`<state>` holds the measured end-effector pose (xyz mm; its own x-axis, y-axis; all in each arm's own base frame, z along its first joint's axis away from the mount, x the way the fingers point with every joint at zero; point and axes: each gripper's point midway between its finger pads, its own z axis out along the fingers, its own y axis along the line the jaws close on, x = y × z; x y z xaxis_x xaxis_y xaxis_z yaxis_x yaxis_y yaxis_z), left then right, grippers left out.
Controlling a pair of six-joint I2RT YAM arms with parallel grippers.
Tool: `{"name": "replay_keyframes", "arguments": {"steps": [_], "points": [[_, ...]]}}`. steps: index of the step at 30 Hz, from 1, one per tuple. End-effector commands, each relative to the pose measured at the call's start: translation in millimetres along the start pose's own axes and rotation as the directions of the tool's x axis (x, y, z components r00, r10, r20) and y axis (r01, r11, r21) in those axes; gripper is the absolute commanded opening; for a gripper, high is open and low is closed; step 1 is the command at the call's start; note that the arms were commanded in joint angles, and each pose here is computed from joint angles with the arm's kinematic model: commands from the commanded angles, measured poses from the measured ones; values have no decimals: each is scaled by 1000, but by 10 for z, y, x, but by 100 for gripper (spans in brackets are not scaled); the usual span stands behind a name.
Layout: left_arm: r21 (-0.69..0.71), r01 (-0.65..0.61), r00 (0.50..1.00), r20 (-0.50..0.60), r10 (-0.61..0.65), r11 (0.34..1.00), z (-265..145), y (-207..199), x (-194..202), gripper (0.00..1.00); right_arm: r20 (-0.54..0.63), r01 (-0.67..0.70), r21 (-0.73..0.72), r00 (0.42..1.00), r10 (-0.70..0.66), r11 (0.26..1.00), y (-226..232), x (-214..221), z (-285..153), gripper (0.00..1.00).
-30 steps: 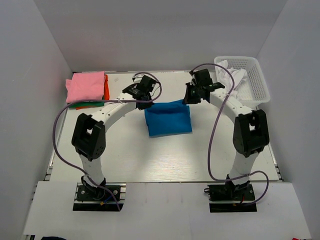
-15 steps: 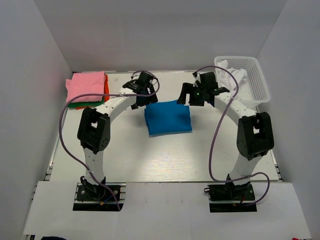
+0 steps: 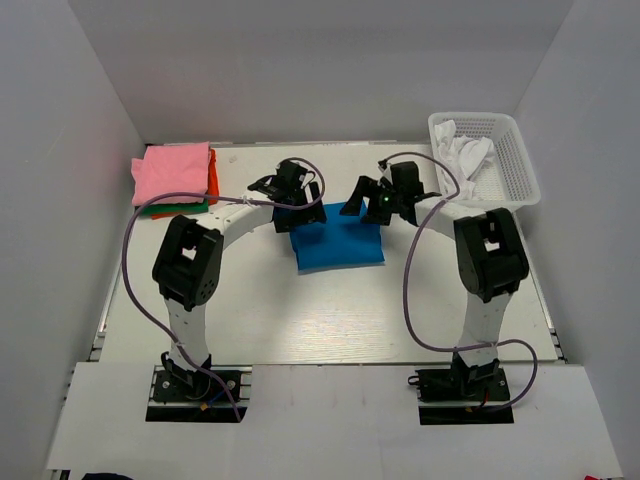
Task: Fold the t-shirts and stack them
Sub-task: Fold the long partially folded tshirt into a neat square, then put the neatly folded tshirt into the corner of the board with the left arm
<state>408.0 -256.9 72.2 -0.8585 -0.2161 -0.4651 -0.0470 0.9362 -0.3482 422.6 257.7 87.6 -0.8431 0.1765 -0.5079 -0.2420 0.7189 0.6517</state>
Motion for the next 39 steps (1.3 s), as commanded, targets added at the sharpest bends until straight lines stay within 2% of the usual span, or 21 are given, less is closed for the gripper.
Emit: {"name": "replay_keyframes", "arguments": {"steps": [1, 3, 8, 11, 18, 21, 24, 26, 31, 34, 35, 37, 38, 39], "points": [[38, 10, 1000, -7, -10, 999, -15, -29, 4, 100, -11, -87, 36, 996, 87, 996, -209, 111, 144, 90], [19, 10, 1000, 13, -11, 1000, -85, 10, -25, 100, -20, -129, 125, 991, 133, 984, -439, 247, 200, 90], [33, 2, 999, 37, -3, 999, -220, -30, -21, 100, 15, -136, 201, 991, 136, 970, -589, 255, 140, 90], [-1, 12, 999, 50, -12, 1000, -222, 57, -6, 100, 53, -77, 163, 996, 69, 984, -413, 78, 4, 90], [-102, 29, 999, 19, -27, 994, -80, 264, 102, 100, 121, 93, -60, 989, -85, 994, 369, -210, -448, 90], [-106, 27, 1000, -2, -28, 994, 33, 275, 150, 100, 132, 103, -90, 987, -91, 991, 463, -201, -546, 90], [-110, 4, 999, -39, -9, 994, 186, 263, 240, 94, 156, 109, -93, 983, -94, 990, 515, -211, -673, 90], [-52, -58, 996, -70, 54, 997, 315, 161, 318, 92, 170, 111, -76, 981, -97, 991, 506, -201, -744, 90], [-47, -117, 988, -107, 111, 992, 520, 127, 427, 79, 171, 103, -59, 981, -92, 993, 477, -135, -839, 90], [-38, -155, 979, -138, 148, 987, 662, 135, 550, 63, 181, 100, -42, 979, -91, 994, 418, -115, -887, 90], [-38, -163, 977, -149, 155, 986, 687, 124, 607, 52, 182, 95, -26, 979, -89, 995, 372, -107, -888, 90], [-36, -173, 972, -167, 165, 984, 754, 137, 646, 39, 176, 74, -4, 982, -72, 997, 296, -81, -903, 90], [-49, -175, 972, -166, 165, 983, 771, 151, 631, 29, 185, 66, 11, 980, -67, 998, 259, -90, -933, 90], [-65, -188, 975, -137, 178, 980, 753, 128, 514, 8, 183, 56, 20, 981, -59, 998, 211, -65, -941, 90]]}}
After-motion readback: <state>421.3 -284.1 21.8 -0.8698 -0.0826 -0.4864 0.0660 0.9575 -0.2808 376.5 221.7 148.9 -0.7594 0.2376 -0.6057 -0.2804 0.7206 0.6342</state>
